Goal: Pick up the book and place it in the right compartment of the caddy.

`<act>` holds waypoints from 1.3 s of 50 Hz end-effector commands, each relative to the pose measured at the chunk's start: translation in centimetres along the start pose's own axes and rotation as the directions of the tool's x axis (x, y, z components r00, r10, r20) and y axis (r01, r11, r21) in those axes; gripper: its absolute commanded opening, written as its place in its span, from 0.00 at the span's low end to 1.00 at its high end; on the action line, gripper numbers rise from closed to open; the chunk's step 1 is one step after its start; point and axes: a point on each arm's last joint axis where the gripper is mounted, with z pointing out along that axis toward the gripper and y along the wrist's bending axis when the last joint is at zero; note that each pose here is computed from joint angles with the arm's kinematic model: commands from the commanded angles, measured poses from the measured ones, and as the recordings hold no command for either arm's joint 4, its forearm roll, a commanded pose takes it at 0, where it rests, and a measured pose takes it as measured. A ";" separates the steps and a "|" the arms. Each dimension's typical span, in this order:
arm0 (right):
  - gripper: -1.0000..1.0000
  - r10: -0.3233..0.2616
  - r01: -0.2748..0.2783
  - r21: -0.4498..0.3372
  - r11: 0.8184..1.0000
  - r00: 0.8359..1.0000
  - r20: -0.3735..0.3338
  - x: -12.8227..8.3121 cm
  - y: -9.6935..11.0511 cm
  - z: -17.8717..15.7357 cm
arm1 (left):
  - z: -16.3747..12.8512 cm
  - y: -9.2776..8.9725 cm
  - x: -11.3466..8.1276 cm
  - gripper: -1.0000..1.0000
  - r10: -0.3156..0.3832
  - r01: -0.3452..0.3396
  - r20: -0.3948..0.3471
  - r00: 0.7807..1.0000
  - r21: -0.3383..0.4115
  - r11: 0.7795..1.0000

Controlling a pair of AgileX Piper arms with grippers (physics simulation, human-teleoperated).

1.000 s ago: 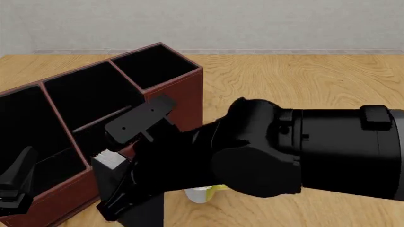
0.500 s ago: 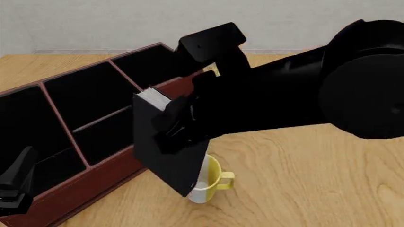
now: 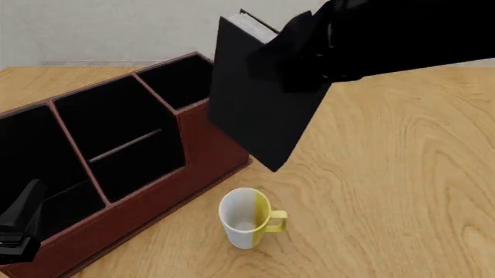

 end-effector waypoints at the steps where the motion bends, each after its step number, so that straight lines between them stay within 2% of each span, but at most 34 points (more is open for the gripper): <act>1: 0.00 -0.011 0.007 0.057 0.998 0.998 0.069 -1.9 -1.3 -3.9 | 0.0 0.0 0.0 1.00 0.000 0.000 0.000 1.000 0.000 1.000; 14: 0.00 -0.015 -0.001 0.126 0.992 0.992 0.124 -3.1 -2.6 -7.3 | 0.0 0.0 0.0 1.00 0.000 0.000 0.000 1.000 0.000 1.000; 18: 0.00 0.004 -0.029 0.166 0.986 0.989 0.147 -3.7 -3.3 -8.7 | 0.0 0.0 0.0 1.00 0.000 0.000 0.000 1.000 0.000 1.000; 22: 0.00 0.027 -0.054 0.171 0.984 0.987 0.158 -4.6 -3.4 -9.1 | 0.0 0.0 0.0 1.00 0.000 0.000 0.000 1.000 0.000 1.000; 23: 0.00 0.068 -0.090 0.137 0.986 0.985 0.158 -5.5 -2.9 -8.9 | 0.0 0.0 0.0 1.00 0.000 0.000 0.000 1.000 0.000 1.000; 29: 0.00 0.051 -0.088 0.195 0.977 0.981 0.185 -7.0 -4.0 -10.1 | 0.0 0.0 0.0 1.00 0.000 0.000 0.000 1.000 0.000 1.000; 35: 0.00 0.028 -0.068 0.209 0.976 0.982 0.189 -8.8 -4.3 -10.5 | 0.0 0.0 0.0 1.00 0.000 0.000 0.000 1.000 0.000 1.000; 39: 0.00 0.019 -0.057 0.210 0.976 0.983 0.181 -9.6 -4.4 -10.3 | 0.0 0.0 0.0 1.00 0.000 0.000 0.000 1.000 0.000 1.000; 46: 0.00 0.030 -0.069 0.234 0.970 0.985 0.168 -11.0 -5.2 -9.7 | 0.0 0.0 0.0 1.00 0.000 0.000 0.000 1.000 0.000 1.000; 48: 0.00 0.015 -0.052 0.246 0.968 0.989 0.149 -11.4 -5.6 -9.3 | 0.0 0.0 0.0 1.00 0.000 0.000 0.000 1.000 0.000 1.000; 49: 0.00 0.032 -0.067 0.234 0.970 0.988 0.152 -11.8 -5.5 -9.1 | 0.0 0.0 0.0 1.00 0.000 0.000 0.000 1.000 0.000 1.000; 51: 0.00 0.029 -0.065 0.245 0.967 0.988 0.150 -12.1 -5.8 -8.9 | 0.0 0.0 0.0 1.00 0.000 0.000 0.000 1.000 0.000 1.000; 53: 0.00 0.060 -0.090 0.257 0.962 0.990 0.125 -11.9 -6.5 -7.8 | 0.0 0.0 0.0 1.00 0.000 0.000 0.000 1.000 0.000 1.000; 54: 0.00 0.046 -0.080 0.253 0.964 0.990 0.135 -12.2 -6.4 -7.9 | 0.0 0.0 0.0 1.00 0.000 0.000 0.000 1.000 0.000 1.000; 55: 0.00 0.011 -0.045 0.264 0.964 0.992 0.128 -12.3 -6.6 -7.7 | 0.0 0.0 0.0 1.00 0.000 0.000 0.000 1.000 0.000 1.000; 58: 0.00 0.022 -0.055 0.270 0.961 0.992 0.123 -12.4 -6.9 -7.2 | 0.0 0.0 0.0 1.00 0.000 0.000 0.000 1.000 0.000 1.000; 59: 0.00 0.007 -0.041 0.278 0.960 0.992 0.122 -12.6 -7.2 -7.0 | 0.0 0.0 0.0 1.00 0.000 0.000 0.000 1.000 0.000 1.000; 65: 0.00 0.041 -0.086 0.312 0.946 0.988 0.148 -13.4 -8.8 -6.1 | 0.0 0.0 0.0 1.00 0.000 0.000 0.000 1.000 0.000 1.000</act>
